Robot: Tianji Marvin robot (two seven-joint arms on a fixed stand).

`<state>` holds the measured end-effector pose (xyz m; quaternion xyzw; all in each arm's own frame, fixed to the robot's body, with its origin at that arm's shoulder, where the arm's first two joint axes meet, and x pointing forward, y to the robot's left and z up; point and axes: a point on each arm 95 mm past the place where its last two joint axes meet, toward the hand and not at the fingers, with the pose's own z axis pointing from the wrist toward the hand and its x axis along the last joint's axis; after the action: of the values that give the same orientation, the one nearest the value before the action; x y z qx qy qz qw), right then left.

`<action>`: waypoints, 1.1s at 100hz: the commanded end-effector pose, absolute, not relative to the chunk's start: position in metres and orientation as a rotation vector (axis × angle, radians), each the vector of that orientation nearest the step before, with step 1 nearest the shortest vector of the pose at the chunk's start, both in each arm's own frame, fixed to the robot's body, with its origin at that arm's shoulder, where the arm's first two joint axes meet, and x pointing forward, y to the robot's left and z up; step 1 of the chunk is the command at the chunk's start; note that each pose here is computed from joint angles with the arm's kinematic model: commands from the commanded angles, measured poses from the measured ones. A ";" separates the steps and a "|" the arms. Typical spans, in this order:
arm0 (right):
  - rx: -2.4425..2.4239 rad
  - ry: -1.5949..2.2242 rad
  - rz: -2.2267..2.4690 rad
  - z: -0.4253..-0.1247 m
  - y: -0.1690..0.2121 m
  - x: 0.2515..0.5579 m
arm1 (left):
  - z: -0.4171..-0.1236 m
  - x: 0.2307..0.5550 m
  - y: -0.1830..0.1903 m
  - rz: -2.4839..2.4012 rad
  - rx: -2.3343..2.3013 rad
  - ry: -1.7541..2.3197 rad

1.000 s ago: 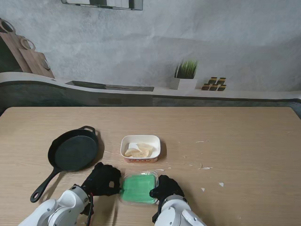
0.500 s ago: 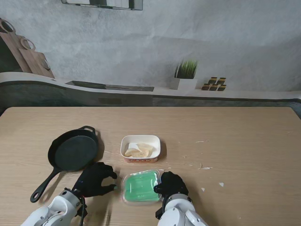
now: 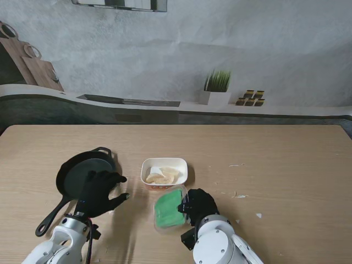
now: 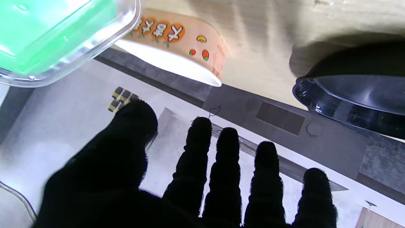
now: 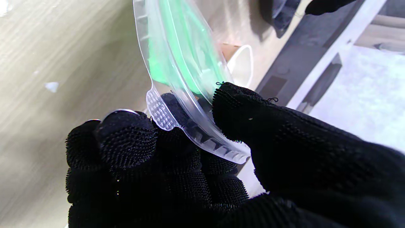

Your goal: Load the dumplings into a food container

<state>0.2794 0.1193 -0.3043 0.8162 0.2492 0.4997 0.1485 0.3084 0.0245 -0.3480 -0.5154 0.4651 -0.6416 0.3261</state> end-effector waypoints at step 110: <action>2.409 0.431 1.632 -0.280 0.168 0.373 | -0.355 0.322 0.026 -1.765 -1.474 1.039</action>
<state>0.3703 0.1637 -0.2832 0.8151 0.1530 0.5484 0.1071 0.3219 0.0297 -0.3530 -0.5515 0.3884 -0.6695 0.3110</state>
